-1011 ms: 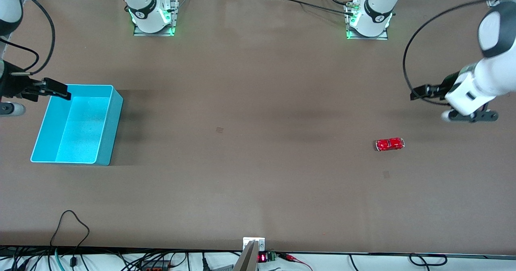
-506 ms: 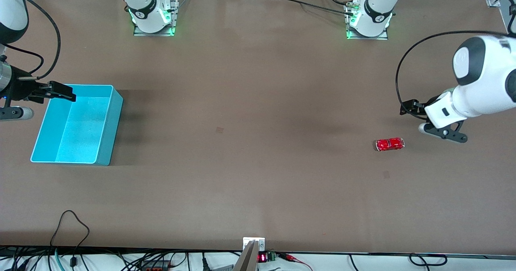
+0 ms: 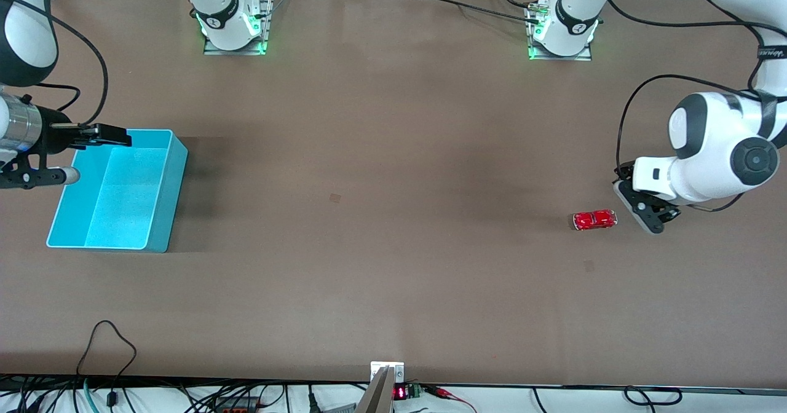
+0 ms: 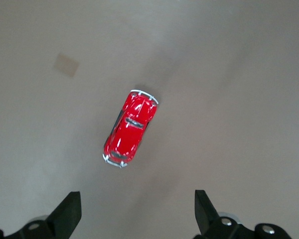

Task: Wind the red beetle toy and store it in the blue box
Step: 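Lower the left gripper and close it on the red car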

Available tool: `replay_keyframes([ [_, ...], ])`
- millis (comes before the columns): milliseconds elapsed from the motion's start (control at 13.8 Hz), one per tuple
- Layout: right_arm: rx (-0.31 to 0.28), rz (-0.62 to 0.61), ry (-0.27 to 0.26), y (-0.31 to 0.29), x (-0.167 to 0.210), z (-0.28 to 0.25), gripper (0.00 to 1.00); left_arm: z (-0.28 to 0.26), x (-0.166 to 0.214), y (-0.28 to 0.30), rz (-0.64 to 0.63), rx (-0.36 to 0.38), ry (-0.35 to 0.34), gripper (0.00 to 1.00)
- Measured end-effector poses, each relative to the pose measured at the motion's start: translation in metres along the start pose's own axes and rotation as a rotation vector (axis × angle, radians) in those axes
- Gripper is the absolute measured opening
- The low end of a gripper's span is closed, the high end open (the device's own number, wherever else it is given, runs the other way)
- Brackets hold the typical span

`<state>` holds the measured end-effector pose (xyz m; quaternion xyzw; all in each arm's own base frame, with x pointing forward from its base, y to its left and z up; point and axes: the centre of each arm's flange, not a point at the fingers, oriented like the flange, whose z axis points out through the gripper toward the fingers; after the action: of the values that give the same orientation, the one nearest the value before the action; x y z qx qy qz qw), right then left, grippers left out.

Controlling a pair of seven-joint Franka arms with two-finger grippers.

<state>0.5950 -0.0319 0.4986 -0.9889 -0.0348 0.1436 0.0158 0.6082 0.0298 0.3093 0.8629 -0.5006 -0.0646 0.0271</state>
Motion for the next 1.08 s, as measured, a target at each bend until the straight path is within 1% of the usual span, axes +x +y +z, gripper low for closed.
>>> replay_keyframes([
  [217, 0.0, -0.002, -0.005, -0.001, -0.001, 0.0, 1.0, 0.027, 0.002, -0.002, 0.187, 0.042, 0.02, 1.0],
  [361, 0.0, -0.002, -0.005, -0.001, -0.001, 0.0, 1.0, 0.05, 0.001, -0.001, 0.266, 0.068, 0.032, 1.0],
  [722, 0.003, 0.002, -0.016, 0.001, 0.0, 0.003, 1.0, 0.086, 0.001, 0.001, 0.326, 0.139, 0.059, 1.0],
  [939, 0.004, 0.003, -0.025, 0.002, 0.004, 0.009, 1.0, 0.107, 0.002, 0.005, 0.392, 0.175, 0.04, 1.0],
  [1083, 0.006, 0.007, -0.028, 0.006, 0.007, 0.014, 1.0, 0.116, 0.003, 0.006, 0.409, 0.173, 0.031, 1.0],
])
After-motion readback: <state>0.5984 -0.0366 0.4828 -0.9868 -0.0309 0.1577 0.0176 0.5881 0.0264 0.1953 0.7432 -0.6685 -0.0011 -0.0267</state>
